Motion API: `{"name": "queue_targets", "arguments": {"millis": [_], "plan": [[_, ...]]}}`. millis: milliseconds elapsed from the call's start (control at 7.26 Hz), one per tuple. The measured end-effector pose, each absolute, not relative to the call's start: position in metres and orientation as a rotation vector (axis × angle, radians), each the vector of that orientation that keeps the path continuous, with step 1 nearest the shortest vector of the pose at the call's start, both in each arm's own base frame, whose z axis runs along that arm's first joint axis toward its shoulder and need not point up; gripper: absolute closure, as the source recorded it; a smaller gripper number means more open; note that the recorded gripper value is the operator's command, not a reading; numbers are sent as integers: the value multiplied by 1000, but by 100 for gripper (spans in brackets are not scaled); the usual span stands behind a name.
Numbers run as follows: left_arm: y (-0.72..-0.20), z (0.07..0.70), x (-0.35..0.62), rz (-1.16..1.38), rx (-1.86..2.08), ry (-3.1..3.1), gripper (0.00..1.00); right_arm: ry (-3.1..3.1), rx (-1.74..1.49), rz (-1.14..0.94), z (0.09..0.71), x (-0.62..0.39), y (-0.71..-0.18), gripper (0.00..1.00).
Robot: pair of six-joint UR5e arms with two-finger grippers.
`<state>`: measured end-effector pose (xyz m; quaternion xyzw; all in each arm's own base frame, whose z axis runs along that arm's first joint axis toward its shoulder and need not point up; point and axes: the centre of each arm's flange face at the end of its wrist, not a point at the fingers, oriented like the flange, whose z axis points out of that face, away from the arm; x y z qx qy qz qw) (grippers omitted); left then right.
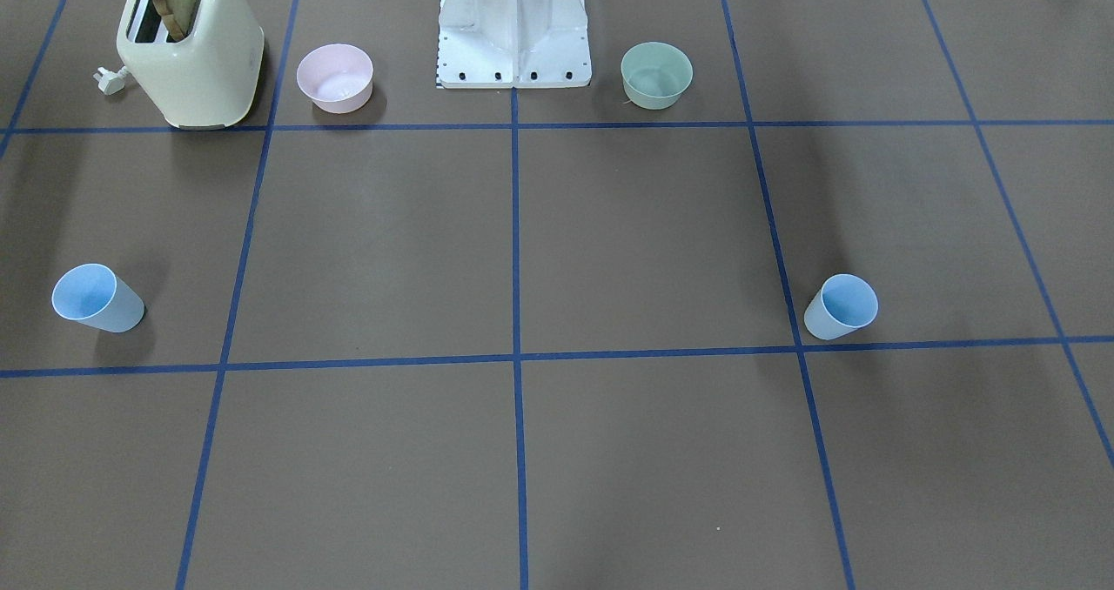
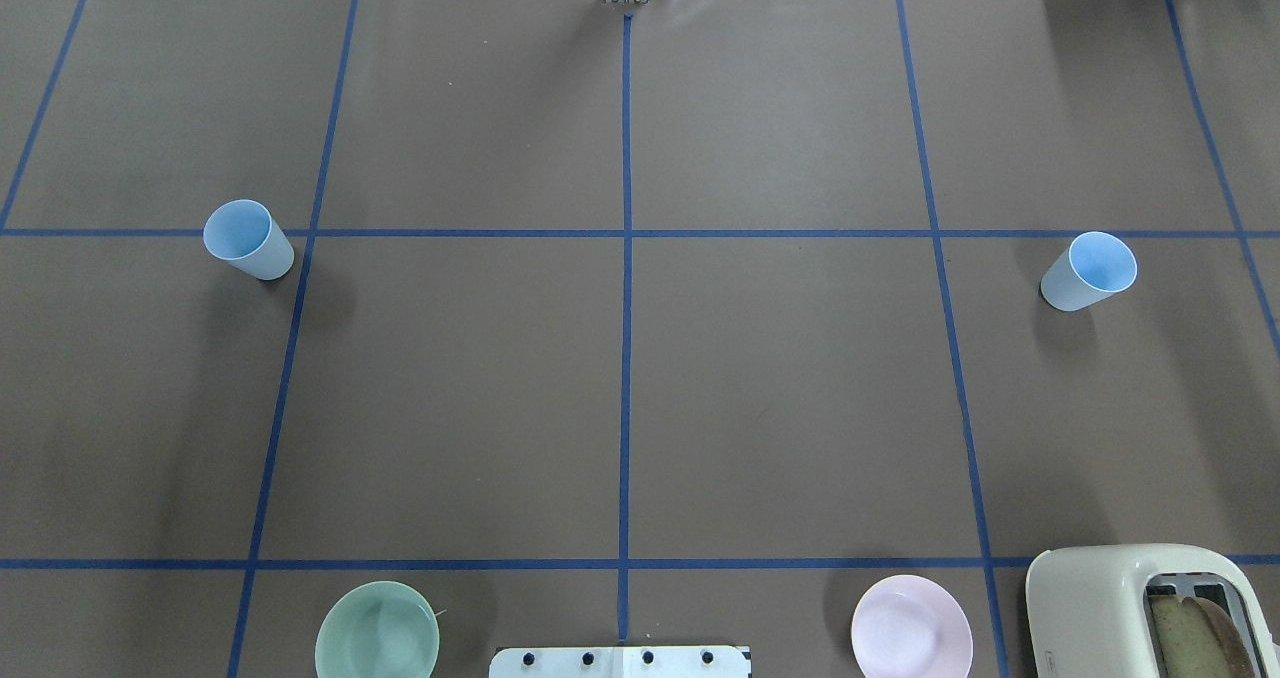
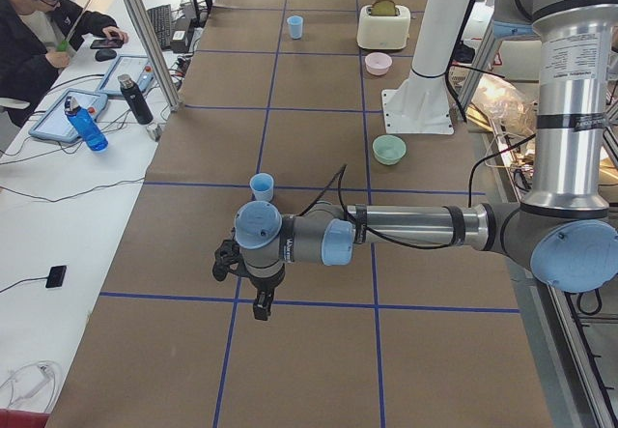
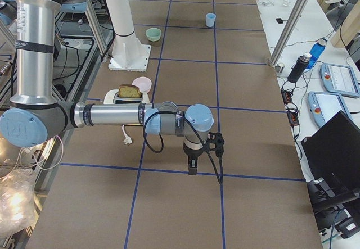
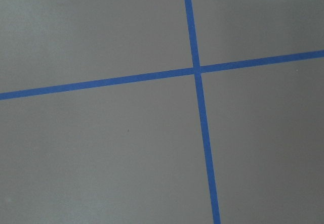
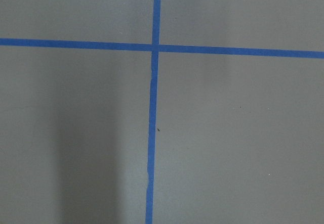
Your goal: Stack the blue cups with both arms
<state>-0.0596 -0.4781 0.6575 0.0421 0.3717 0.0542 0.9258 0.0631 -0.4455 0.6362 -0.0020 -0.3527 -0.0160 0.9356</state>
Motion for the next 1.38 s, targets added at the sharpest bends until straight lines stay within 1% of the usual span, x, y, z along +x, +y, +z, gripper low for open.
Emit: {"name": "queue_targets", "arguments": {"millis": [1377], "plan": [[-482,643,-60,122,115,760,1,-722,7,-35,630,63,-448,0]]}}
